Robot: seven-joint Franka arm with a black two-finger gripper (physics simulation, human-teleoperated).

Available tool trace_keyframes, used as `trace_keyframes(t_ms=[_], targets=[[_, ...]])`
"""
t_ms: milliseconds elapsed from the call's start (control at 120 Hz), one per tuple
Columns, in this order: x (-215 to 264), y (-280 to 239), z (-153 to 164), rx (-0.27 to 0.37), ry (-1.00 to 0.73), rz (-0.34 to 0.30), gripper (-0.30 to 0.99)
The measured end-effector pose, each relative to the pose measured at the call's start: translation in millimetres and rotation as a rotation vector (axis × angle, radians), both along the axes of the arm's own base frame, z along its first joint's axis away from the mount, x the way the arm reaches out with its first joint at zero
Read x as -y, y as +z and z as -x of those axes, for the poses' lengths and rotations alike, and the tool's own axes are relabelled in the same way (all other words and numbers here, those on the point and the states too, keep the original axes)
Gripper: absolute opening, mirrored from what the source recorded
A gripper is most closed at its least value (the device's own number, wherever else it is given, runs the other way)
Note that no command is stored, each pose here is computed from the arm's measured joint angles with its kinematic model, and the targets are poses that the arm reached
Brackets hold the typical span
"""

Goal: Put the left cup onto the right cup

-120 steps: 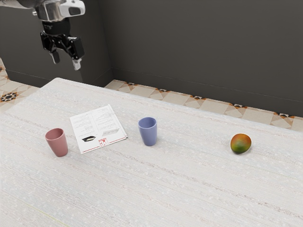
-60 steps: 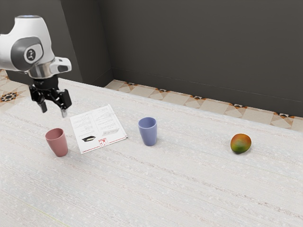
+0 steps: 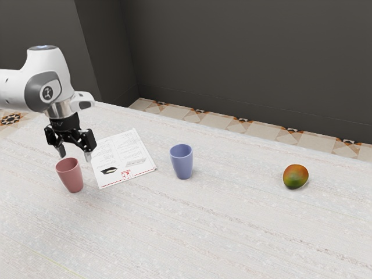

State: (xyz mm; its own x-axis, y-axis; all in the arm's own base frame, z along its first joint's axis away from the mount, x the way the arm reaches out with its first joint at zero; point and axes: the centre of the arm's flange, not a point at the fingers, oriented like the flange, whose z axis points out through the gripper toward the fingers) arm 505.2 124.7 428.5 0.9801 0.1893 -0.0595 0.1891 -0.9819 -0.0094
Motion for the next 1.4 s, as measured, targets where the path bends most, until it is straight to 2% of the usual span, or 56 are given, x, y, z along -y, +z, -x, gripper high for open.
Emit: trace_keyframes(t_ms=[258, 483, 900, 1142, 1400], targets=[[-4, 1, -1, 0.018, 0.022, -0.004, 0.68], [-20, -15, 3, -0.001, 0.066, -0.007, 0.68], [-34, -47, 15, -0.016, 0.156, 0.026, 0.68], [-60, -36, -33, 0.034, 0.183, -0.039, 0.67], [-78, -66, -56, 0.000, 0.226, -0.043, 0.68]])
